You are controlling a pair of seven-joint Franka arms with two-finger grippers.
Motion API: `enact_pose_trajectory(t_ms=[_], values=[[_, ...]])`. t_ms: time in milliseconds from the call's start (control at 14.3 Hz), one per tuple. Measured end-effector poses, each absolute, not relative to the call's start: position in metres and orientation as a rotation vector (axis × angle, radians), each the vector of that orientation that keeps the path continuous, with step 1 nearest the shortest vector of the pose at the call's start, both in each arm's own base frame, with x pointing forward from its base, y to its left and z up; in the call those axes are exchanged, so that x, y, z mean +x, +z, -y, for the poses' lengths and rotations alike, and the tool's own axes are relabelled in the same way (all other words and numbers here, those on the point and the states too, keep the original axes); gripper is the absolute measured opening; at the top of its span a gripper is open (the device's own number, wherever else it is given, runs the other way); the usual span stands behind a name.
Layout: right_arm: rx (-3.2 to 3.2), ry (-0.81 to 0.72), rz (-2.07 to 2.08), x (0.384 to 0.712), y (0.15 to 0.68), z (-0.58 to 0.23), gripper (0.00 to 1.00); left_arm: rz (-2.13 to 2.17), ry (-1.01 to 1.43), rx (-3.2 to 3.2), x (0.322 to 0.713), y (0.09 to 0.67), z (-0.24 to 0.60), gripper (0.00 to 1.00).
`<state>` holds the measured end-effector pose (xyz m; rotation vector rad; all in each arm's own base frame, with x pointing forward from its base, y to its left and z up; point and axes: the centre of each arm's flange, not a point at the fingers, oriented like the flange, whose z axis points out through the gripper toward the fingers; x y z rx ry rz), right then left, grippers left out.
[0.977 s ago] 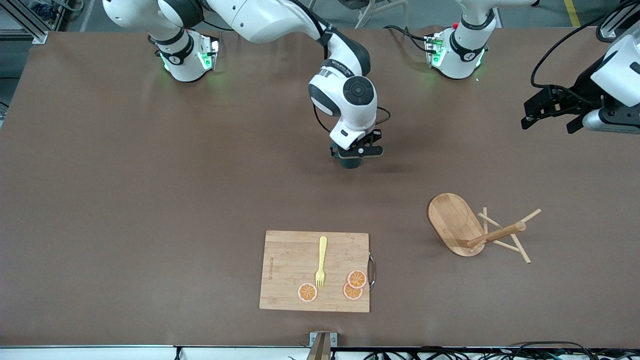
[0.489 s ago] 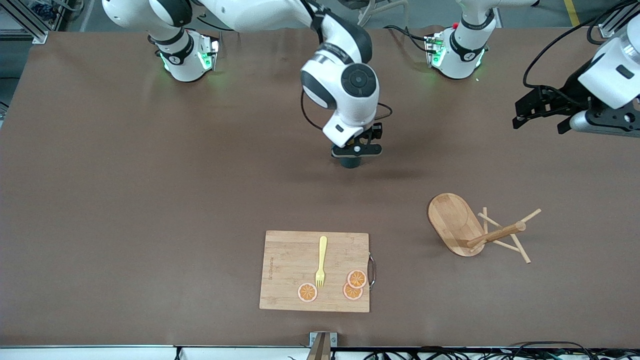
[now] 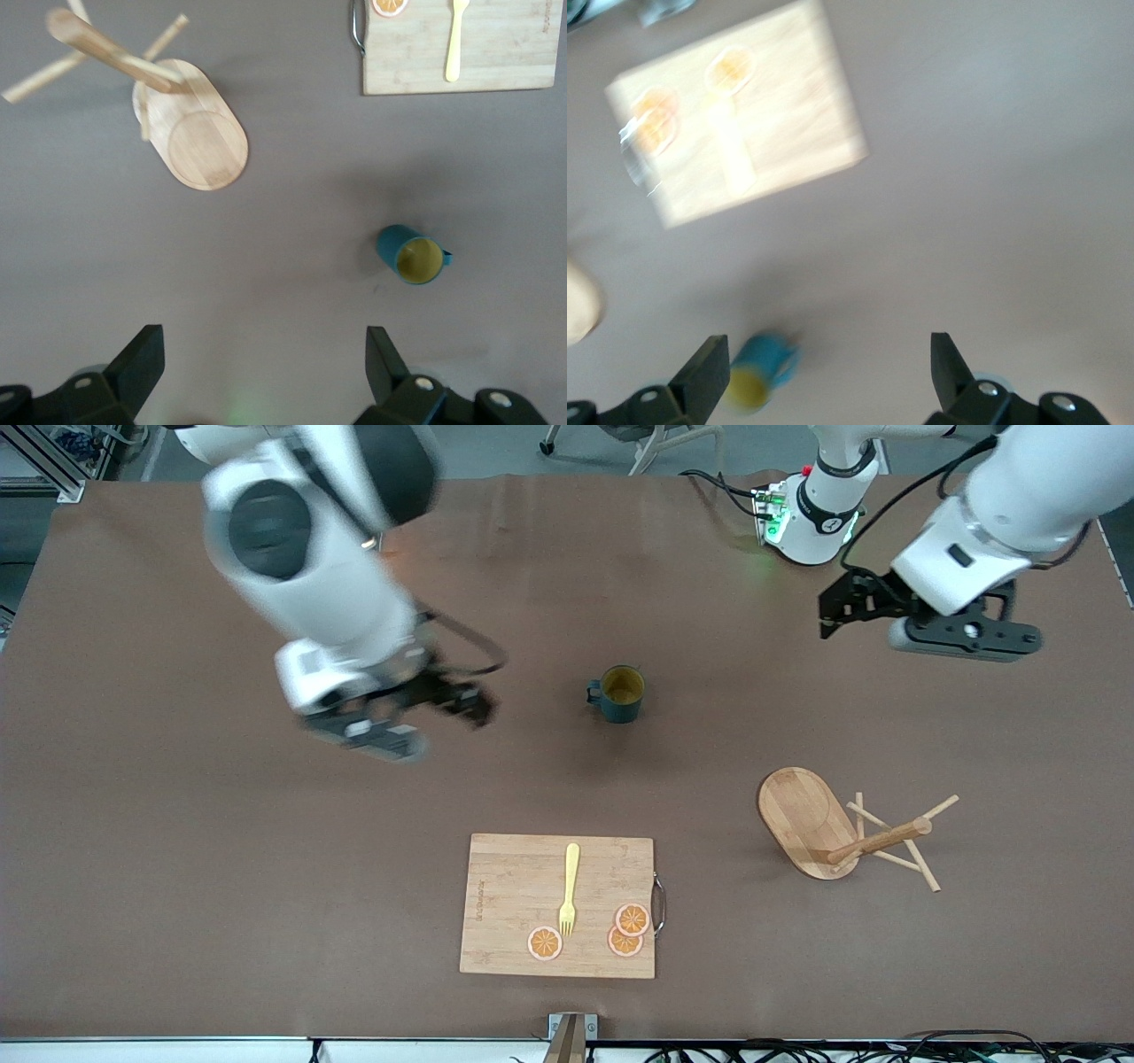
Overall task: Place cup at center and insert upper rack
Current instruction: 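Release the mug and retract the right gripper while the left gripper approaches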
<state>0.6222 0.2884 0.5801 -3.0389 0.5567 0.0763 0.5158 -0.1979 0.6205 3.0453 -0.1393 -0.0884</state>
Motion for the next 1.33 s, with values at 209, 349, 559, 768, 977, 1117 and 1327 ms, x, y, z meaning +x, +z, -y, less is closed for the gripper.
enact_pose_trajectory(t_ms=[209, 349, 559, 768, 977, 1117, 1327], values=[[-3.114, 0.102, -0.57, 0.654, 0.581, -0.169, 1.0, 0.091, -0.098, 3.052, 0.496, 0.607, 0.251, 1.0], [-3.116, 0.081, -0.523, 0.662, 0.592, -0.111, 1.0, 0.047, -0.08, 3.049, 0.478, 0.602, 0.291, 1.0], [-3.116, 0.037, -0.46, 0.658, 0.618, -0.043, 1.0, -0.026, -0.047, 3.033, 0.445, 0.592, 0.349, 1.0], [-3.109, 0.038, -0.453, 0.645, 0.63, 0.007, 1.0, -0.091, 0.009, 3.036, 0.406, 0.574, 0.402, 1.0], [-3.106, -0.022, -0.399, 0.62, 0.644, 0.035, 1.0, -0.142, 0.128, 3.054, 0.361, 0.539, 0.449, 1.0], [-3.115, -0.06, -0.301, 0.6, 0.652, 0.062, 1.0, -0.169, 0.188, 3.05, 0.335, 0.516, 0.472, 1.0], [-3.121, -0.059, -0.234, 0.585, 0.652, 0.083, 1.0, -0.244, 0.31, 3.082, 0.308, 0.478, 0.501, 1.0]])
